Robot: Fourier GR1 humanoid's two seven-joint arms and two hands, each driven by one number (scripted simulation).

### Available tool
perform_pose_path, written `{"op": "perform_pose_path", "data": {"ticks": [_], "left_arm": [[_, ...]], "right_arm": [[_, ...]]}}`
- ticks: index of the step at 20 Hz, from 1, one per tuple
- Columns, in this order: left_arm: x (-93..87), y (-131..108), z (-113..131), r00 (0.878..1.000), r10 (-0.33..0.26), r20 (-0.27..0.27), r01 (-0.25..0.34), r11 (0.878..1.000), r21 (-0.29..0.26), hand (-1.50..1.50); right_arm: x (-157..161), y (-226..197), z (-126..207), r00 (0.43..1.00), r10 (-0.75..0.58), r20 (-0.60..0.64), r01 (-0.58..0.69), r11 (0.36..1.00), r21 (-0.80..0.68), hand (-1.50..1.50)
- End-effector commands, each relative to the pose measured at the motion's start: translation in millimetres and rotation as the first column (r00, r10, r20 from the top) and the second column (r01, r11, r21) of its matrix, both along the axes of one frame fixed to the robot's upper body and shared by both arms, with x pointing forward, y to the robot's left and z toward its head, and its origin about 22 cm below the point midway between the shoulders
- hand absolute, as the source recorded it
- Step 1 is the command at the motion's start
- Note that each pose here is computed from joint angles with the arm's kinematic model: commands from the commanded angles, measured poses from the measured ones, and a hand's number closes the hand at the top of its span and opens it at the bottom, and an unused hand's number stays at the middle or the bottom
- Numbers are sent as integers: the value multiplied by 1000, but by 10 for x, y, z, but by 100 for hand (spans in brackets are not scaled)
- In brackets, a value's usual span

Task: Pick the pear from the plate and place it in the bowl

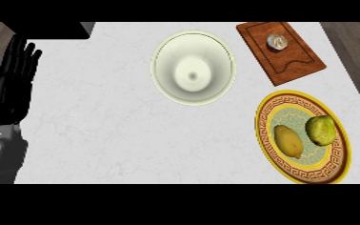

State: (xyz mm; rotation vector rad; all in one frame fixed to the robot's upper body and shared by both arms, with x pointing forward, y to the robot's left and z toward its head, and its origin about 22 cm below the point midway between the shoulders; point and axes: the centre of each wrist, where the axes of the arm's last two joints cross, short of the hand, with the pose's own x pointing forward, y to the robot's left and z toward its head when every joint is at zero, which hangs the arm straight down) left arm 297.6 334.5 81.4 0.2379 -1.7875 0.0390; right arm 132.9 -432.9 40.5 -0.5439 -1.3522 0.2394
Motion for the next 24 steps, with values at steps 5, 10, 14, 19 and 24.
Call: {"op": "perform_pose_path", "data": {"ticks": [5, 10, 14, 19, 24], "left_arm": [[-14, 48, -14, 1000, -6, 1, 6, 1000, 7, 0], [-91, -68, 144, 1000, -10, 1, 10, 1000, -2, 0], [-150, 12, 35, 1000, 0, 9, 0, 1000, 5, 0], [44, -134, -37, 1000, 22, 3, -22, 1000, 4, 0], [-38, 95, -93, 1000, -7, -8, 7, 1000, 10, 0]], "right_arm": [[275, 177, -362, 1000, 4, -29, -3, 1000, 18, -150], [57, -137, -543, 1000, -4, 27, 4, 1000, 9, -150], [320, -26, -531, 998, 18, 58, -19, 1000, 2, -150], [545, 165, -666, 999, 34, 29, -34, 999, -21, -150], [530, 224, -856, 999, 52, -14, -52, 999, -15, -150]]}}
